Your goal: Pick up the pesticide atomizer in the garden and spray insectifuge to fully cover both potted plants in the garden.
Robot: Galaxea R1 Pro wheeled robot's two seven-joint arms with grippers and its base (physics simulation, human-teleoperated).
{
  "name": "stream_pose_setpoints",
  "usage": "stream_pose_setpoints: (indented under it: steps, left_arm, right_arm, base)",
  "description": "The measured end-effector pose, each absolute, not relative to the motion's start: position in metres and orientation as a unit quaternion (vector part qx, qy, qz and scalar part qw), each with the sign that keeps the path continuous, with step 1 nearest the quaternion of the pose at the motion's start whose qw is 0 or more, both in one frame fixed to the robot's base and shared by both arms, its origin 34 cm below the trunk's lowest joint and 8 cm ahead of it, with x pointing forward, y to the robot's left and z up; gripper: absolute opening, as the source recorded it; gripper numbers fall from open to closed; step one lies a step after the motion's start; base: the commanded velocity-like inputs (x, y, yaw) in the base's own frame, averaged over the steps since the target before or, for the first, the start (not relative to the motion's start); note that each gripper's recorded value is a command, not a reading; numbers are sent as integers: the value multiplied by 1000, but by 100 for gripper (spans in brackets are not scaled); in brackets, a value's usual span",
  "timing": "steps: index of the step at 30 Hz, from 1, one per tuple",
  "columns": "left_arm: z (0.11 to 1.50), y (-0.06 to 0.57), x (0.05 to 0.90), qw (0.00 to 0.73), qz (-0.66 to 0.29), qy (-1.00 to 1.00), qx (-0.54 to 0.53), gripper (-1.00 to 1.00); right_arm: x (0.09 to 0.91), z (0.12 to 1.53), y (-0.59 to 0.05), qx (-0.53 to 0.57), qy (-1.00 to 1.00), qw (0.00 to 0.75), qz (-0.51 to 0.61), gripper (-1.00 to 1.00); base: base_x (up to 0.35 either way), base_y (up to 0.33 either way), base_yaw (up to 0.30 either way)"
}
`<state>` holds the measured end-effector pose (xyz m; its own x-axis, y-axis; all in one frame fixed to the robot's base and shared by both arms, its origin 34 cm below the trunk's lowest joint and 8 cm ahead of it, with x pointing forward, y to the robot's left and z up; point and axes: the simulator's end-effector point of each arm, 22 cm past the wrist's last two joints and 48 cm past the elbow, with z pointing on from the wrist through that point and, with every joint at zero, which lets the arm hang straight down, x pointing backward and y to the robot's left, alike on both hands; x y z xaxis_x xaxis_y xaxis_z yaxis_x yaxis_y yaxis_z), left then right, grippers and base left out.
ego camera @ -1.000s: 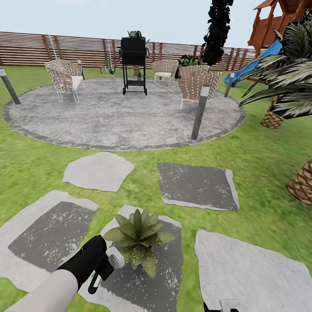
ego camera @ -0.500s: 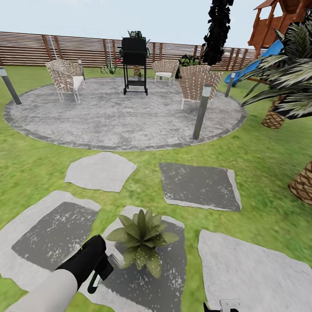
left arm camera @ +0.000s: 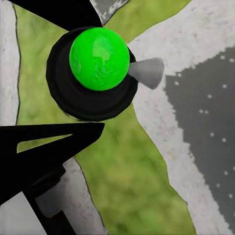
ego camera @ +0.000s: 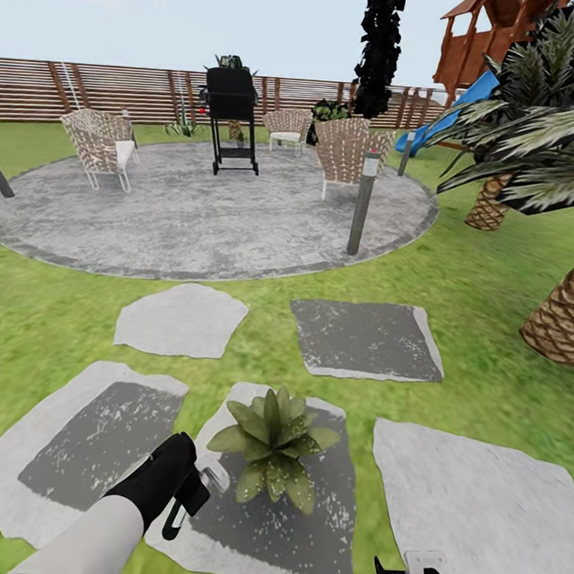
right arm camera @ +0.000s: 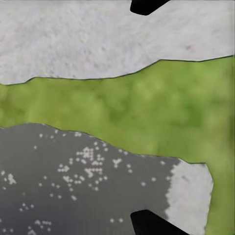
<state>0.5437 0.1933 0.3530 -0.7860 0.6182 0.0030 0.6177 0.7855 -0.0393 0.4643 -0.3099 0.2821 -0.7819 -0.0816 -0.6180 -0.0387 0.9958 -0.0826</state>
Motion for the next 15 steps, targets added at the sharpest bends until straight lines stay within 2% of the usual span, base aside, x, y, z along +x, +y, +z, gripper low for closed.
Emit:
stream_pose_setpoints:
  steps: [15]
  left_arm:
    - [349, 191, 536, 17, 20, -942, -334, -100]
  right_arm:
    - [464, 282, -310, -32, 943, 328, -32, 100]
  base:
    - [0, 2, -1]
